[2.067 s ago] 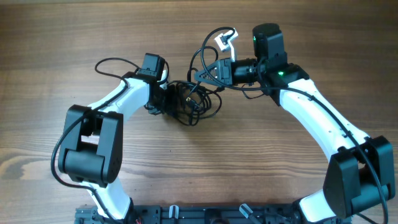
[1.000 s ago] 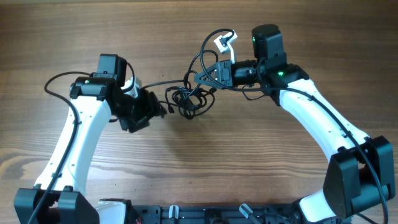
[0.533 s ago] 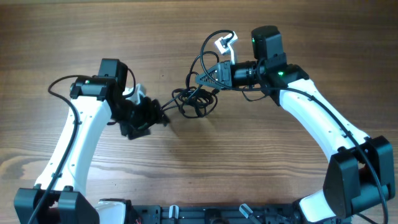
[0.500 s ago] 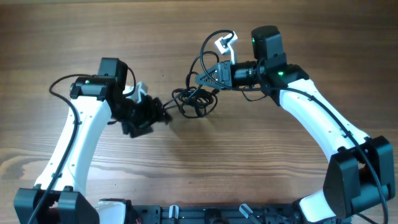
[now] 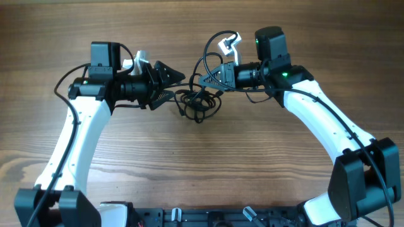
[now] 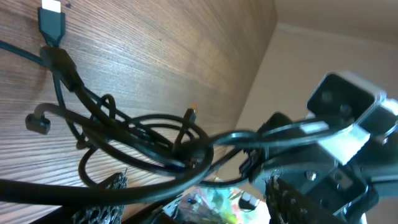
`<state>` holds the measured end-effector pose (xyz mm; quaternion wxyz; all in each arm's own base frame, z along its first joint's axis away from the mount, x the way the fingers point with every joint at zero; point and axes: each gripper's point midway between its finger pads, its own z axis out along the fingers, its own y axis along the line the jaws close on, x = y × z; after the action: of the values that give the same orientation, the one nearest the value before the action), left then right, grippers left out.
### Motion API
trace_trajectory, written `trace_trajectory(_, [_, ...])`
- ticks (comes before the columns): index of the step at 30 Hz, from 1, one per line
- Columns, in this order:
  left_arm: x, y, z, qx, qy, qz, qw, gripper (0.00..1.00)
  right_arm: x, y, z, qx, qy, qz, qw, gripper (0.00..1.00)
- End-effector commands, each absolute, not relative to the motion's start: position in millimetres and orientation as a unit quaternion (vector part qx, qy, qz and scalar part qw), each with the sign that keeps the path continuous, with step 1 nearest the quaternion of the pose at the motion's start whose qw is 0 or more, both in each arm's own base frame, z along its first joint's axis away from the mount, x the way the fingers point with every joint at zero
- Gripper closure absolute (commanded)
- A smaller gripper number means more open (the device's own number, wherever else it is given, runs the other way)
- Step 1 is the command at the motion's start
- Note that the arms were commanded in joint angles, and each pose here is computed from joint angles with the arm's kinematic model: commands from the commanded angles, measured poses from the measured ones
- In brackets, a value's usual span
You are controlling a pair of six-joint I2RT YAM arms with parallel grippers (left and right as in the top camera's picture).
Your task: Untangle cables
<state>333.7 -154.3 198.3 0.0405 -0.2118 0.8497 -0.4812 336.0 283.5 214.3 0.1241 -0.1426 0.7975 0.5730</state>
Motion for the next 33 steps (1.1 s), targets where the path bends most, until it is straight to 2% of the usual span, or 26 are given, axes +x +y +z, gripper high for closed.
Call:
trace_trajectory(1, [336.4, -163.1, 180.9, -0.244, 0.844, -0.478, -0.005, 0.26, 333.2, 283.4, 230.7, -0.166, 0.786, 0.578, 0.146, 0.96])
trace_trajectory(9, [333.3, -169.8, 121.8, -0.27, 0.849, -0.449, -0.069, 0.36, 333.6, 283.5, 231.1, -0.167, 0.785, 0.578, 0.148, 0.96])
trace_trajectory(12, [337.8, -170.3, 114.0, -0.271, 0.849, -0.449, -0.07, 0.42, 333.6, 283.6, 231.2, -0.168, 0.785, 0.578, 0.148, 0.96])
trace_trajectory(15, [341.6, -170.7, 111.4, -0.268, 0.849, -0.451, -0.066, 0.42, 333.7, 283.6, 231.3, -0.168, 0.785, 0.578, 0.148, 0.96])
trace_trajectory(18, [342.3, -171.4, 108.6, -0.268, 0.851, -0.448, -0.065, 0.5, 333.8, 283.6, 231.4, -0.168, 0.785, 0.578, 0.149, 0.96])
trace_trajectory(27, [342.2, -192.0, 105.2, -0.239, 0.862, -0.443, -0.055, 0.52, 334.5, 283.9, 232.5, -0.17, 0.783, 0.579, 0.152, 0.96])
trace_trajectory(33, [337.0, -200.3, 115.9, -0.253, 0.84, -0.471, -0.091, 0.43, 334.5, 283.9, 232.5, -0.17, 0.783, 0.579, 0.152, 0.96])
